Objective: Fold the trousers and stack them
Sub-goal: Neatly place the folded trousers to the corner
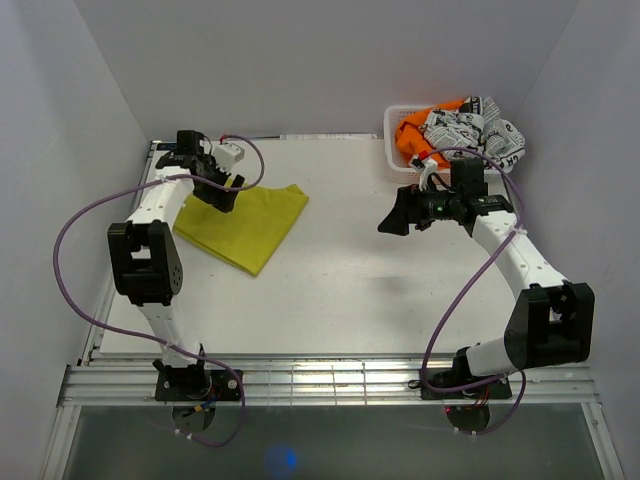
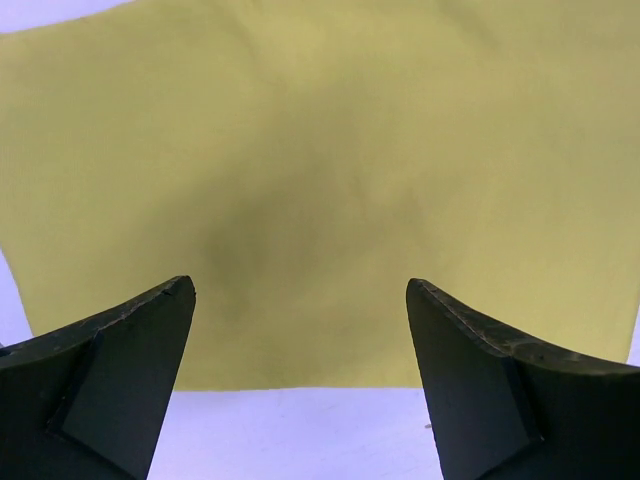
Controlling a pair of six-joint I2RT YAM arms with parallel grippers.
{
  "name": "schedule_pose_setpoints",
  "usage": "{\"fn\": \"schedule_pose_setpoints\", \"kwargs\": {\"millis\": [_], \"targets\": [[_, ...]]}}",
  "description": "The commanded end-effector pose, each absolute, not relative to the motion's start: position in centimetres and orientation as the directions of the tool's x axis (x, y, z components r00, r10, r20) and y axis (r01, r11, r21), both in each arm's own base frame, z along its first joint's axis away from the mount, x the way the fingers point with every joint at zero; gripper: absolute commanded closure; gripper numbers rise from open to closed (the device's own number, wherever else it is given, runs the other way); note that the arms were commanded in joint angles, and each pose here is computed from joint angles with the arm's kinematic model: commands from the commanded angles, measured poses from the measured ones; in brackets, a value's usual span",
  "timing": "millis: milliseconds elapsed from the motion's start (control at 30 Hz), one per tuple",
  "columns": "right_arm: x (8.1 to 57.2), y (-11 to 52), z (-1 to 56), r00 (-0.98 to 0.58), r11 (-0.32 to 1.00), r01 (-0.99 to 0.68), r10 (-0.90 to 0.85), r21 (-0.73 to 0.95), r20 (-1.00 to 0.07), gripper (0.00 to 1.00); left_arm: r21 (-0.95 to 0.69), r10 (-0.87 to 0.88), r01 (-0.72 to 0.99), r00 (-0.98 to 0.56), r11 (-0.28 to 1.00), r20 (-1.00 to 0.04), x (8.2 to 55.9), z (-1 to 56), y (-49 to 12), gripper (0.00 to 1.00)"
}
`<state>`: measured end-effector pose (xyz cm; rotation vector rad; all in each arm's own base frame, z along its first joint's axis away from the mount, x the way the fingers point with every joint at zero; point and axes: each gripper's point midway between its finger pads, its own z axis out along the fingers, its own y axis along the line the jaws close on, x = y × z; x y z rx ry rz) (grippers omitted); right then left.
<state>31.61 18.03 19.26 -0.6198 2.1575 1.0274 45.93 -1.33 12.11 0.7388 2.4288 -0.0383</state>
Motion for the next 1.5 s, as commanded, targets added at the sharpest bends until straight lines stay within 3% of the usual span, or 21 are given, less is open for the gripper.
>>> {"fn": "schedule_pose_setpoints", "kwargs": {"millis": [0,200,367,467,667,1067,1467], "targets": [[31.1,17.8,20.0,-0.638,0.569,-0.678,-0.141,0.465,-0.757,0.10,0.123,0.634,0.674,-0.595,0.728,-0.494,44.4,10.3,-2.0,0.02],[30.9,17.4,19.4,-0.645,0.583,-0.670,-0.150,0.460,-0.750,0.10,0.055,0.577,0.617,-0.696,0.785,-0.428,45.0,4.1,-1.6,0.07],[31.0,16.8,19.1,-0.649,0.606,-0.657,-0.150,0.449,-0.746,0.10,0.011,0.391,0.413,-0.851,0.910,-0.351,46.0,0.6,-0.8,0.12],[31.0,16.6,18.8,-0.656,0.610,-0.649,-0.148,0.454,-0.740,0.10,0.091,0.310,0.296,-0.890,0.951,-0.334,47.3,-0.9,0.9,0.12],[31.1,16.2,18.7,-0.662,0.620,-0.640,-0.144,0.454,-0.736,0.10,-0.015,0.136,0.146,-0.946,0.989,-0.295,49.2,-3.3,2.8,0.11],[30.8,15.7,17.6,-0.682,0.625,-0.623,-0.139,0.470,-0.718,0.10,-0.010,0.009,0.015,-0.908,1.000,-0.418,56.1,-2.6,6.0,0.09],[31.0,15.8,17.1,-0.708,0.619,-0.603,-0.124,0.504,-0.695,0.10,-0.054,-0.098,-0.082,-0.895,0.995,-0.435,57.2,-4.6,6.9,0.07]]}}
